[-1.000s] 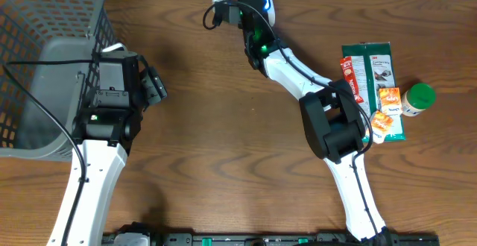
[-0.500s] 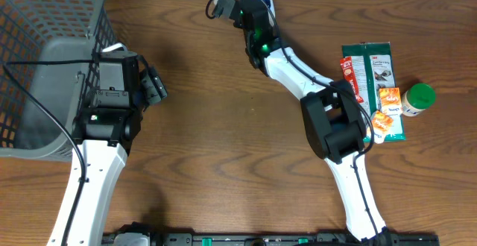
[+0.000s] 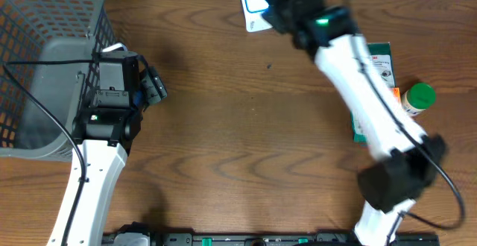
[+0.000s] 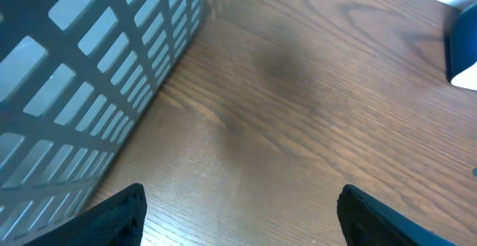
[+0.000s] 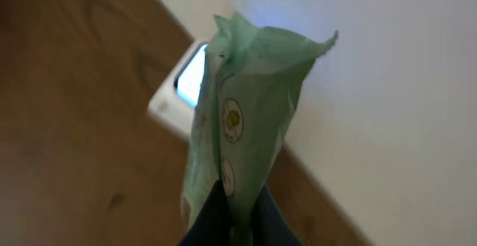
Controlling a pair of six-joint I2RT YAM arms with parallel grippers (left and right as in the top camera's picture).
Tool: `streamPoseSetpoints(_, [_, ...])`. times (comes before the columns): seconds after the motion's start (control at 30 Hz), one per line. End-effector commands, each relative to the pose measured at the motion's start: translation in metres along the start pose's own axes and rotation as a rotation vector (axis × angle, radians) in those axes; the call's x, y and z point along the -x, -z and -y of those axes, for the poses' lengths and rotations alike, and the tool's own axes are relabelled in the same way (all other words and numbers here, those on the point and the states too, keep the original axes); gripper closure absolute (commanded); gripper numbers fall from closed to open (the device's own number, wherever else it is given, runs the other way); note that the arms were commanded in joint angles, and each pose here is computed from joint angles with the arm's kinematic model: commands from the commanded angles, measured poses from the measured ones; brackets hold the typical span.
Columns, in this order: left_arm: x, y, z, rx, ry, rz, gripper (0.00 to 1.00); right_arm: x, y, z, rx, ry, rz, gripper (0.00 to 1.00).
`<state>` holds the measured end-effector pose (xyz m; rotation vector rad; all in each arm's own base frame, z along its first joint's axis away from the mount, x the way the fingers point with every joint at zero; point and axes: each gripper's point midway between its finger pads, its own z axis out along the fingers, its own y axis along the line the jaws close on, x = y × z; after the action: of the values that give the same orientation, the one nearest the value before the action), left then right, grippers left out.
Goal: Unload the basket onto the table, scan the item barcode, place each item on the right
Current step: 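Carry the wipes pack right and set it beside the red stick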
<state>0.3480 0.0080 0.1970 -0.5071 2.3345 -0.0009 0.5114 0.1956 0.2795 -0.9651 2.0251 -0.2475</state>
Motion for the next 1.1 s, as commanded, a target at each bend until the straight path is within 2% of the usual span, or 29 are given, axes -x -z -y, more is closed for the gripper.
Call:
streamPoseSetpoints(0.0, [0.0, -0.002, -0.005, 0.023, -0.011, 0.004, 0.17, -0.039, 0.008, 0.011, 0.058, -0.207, -0.103, 0.99])
streamPoseSetpoints(0.13, [0.0, -0.002, -0.005, 0.023, -0.01, 0.004, 0.17, -0.1, 0.014, 0.011, 0.161, -0.375, -0.278, 0.99])
streamPoseSetpoints(0.27, [0.0, -0.002, -0.005, 0.023, -0.011, 0.003, 0.17, -0.145, 0.013, 0.008, 0.284, -0.488, -0.357, 0.99])
streamPoseSetpoints(0.5, [0.0, -0.002, -0.005, 0.023, -0.011, 0.003, 0.17, -0.24, -0.003, 0.018, 0.261, -0.66, -0.499, 0.99])
streamPoseSetpoints(0.77, [0.0, -0.002, -0.005, 0.023, -0.011, 0.004, 0.17, -0.299, -0.027, 0.004, 0.229, -0.698, -0.531, 0.98])
streamPoseSetpoints(0.87, [0.0, -0.002, -0.005, 0.023, -0.01, 0.004, 0.17, -0.315, -0.028, 0.004, 0.187, -0.688, -0.568, 0.95])
streamPoseSetpoints(0.9, [0.0, -0.002, -0.005, 0.023, -0.01, 0.004, 0.17, -0.319, -0.027, 0.006, 0.167, -0.681, -0.585, 0.81])
streamPoseSetpoints(0.93, [0.0, -0.002, -0.005, 0.023, -0.011, 0.004, 0.17, -0.322, -0.026, 0.009, 0.147, -0.674, -0.599, 0.6])
streamPoseSetpoints(0.97, [0.0, -0.002, -0.005, 0.023, -0.01, 0.004, 0.17, -0.325, -0.026, 0.011, 0.129, -0.667, -0.612, 0.43])
streamPoseSetpoints(1.0, [0.0, -0.002, -0.005, 0.023, -0.01, 0.004, 0.17, -0.328, -0.025, 0.013, 0.114, -0.661, -0.622, 0.29])
streamPoseSetpoints(1.07, [0.0, -0.002, -0.005, 0.023, -0.01, 0.004, 0.17, -0.329, -0.025, 0.015, 0.103, -0.657, -0.626, 0.14])
